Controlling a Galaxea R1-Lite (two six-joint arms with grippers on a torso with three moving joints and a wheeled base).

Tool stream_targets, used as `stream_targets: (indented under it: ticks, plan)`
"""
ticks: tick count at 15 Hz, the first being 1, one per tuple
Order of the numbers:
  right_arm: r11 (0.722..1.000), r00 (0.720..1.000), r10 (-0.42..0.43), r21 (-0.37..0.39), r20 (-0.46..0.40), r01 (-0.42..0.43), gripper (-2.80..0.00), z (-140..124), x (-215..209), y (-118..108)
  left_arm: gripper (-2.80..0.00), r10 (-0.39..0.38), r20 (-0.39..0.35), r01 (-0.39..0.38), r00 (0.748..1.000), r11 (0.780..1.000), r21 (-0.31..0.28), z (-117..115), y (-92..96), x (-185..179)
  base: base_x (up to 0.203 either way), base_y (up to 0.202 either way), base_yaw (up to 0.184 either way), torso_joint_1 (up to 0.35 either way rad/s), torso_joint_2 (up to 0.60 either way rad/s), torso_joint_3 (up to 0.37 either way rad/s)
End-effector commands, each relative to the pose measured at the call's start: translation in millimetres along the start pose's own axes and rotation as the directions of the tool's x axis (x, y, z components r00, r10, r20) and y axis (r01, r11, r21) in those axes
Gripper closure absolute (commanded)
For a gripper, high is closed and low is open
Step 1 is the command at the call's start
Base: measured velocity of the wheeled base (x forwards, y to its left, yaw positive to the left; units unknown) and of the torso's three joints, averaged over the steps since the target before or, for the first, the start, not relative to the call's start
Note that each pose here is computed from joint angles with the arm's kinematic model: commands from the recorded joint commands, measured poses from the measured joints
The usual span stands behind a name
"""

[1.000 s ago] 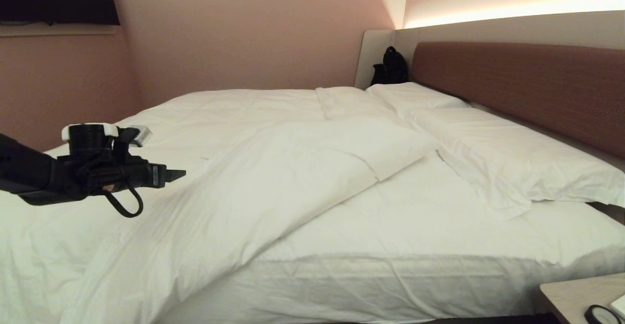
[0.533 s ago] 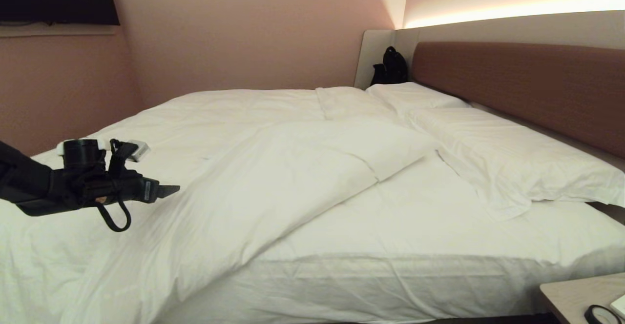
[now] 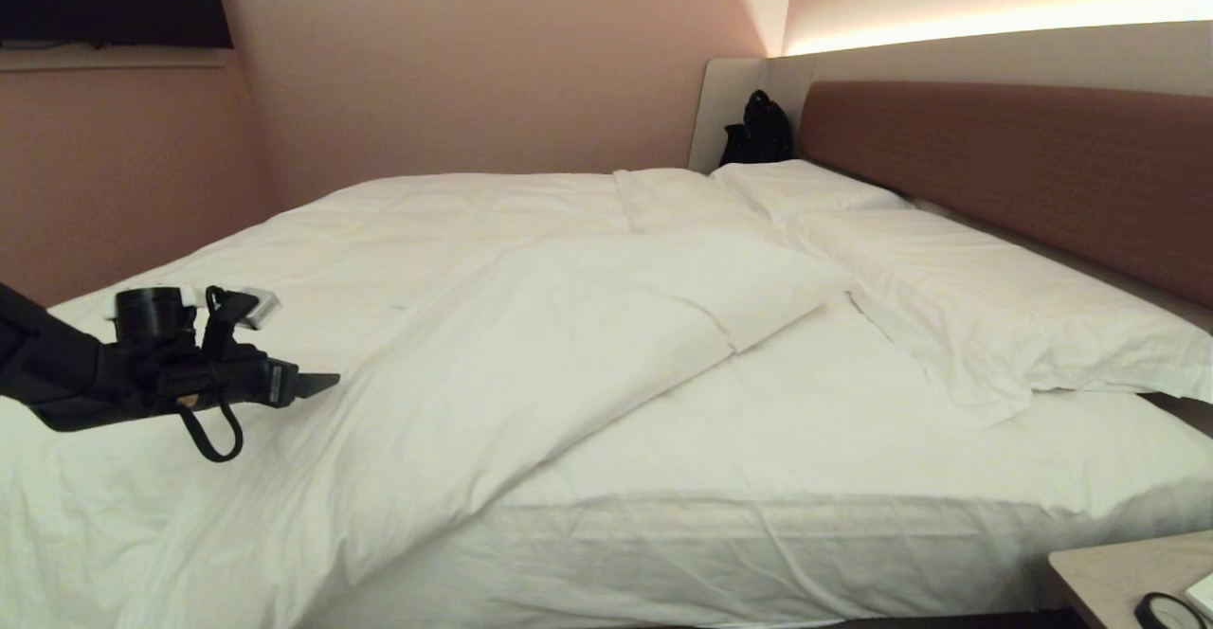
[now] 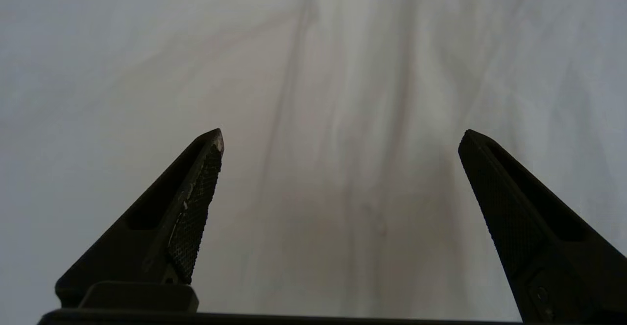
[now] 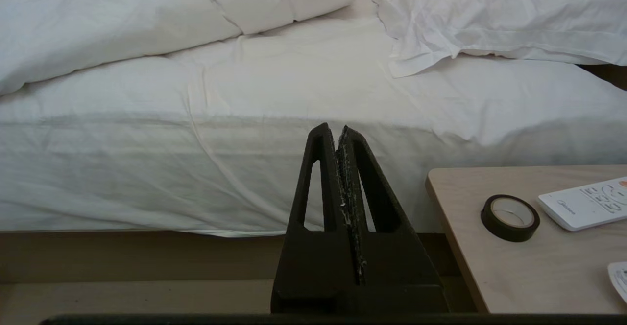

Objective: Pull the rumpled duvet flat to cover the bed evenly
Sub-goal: Hold the folded corner of the quilt

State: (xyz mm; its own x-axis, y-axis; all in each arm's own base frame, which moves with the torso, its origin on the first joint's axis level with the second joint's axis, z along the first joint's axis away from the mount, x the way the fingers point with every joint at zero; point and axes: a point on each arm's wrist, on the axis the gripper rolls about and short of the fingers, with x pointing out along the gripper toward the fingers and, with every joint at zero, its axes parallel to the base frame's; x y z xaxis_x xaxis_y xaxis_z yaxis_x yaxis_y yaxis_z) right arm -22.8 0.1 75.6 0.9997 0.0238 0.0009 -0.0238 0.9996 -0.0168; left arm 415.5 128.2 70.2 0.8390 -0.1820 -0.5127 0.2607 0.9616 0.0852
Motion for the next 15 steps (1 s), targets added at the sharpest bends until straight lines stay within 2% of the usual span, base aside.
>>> stream_targets:
  ticks: [1,2,5,11,13,15]
  plan:
    - [1.0,1.0,0.001,-0.001,-0.001,-0.001,0.0,0,0,0,-2.8,0.018,0.001,-0.018,1.0,1.0,-0.001,-2,5.7,0,0.0,0.0,0.0,0.0,0.0,0.0]
    - [1.0,1.0,0.001,-0.002,-0.001,-0.001,0.0,0,0,0,-2.8,0.066,0.009,-0.066,0.998,0.998,0.007,-2,11.2,0,0.0,0.0,0.0,0.0,0.0,0.0]
    - [1.0,1.0,0.001,-0.002,-0.001,-0.001,0.0,0,0,0,-2.8,0.135,0.019,-0.135,0.991,0.991,0.025,-6,15.9,5,0.0,0.0,0.0,0.0,0.0,0.0]
    - [1.0,1.0,0.001,-0.002,-0.001,-0.001,0.0,0,0,0,-2.8,0.201,-0.001,-0.2,0.98,0.978,0.053,-12,21.7,11,0.0,0.0,0.0,0.0,0.0,0.0]
    - [1.0,1.0,0.001,-0.002,-0.001,-0.001,0.0,0,0,0,-2.8,0.265,0.003,-0.265,0.964,0.961,0.078,-12,25.2,15,0.0,0.0,0.0,0.0,0.0,0.0]
    - [1.0,1.0,0.001,-0.002,-0.001,-0.001,0.0,0,0,0,-2.8,0.278,0.004,-0.278,0.96,0.957,0.083,-13,25.9,16,0.0,0.0,0.0,0.0,0.0,0.0]
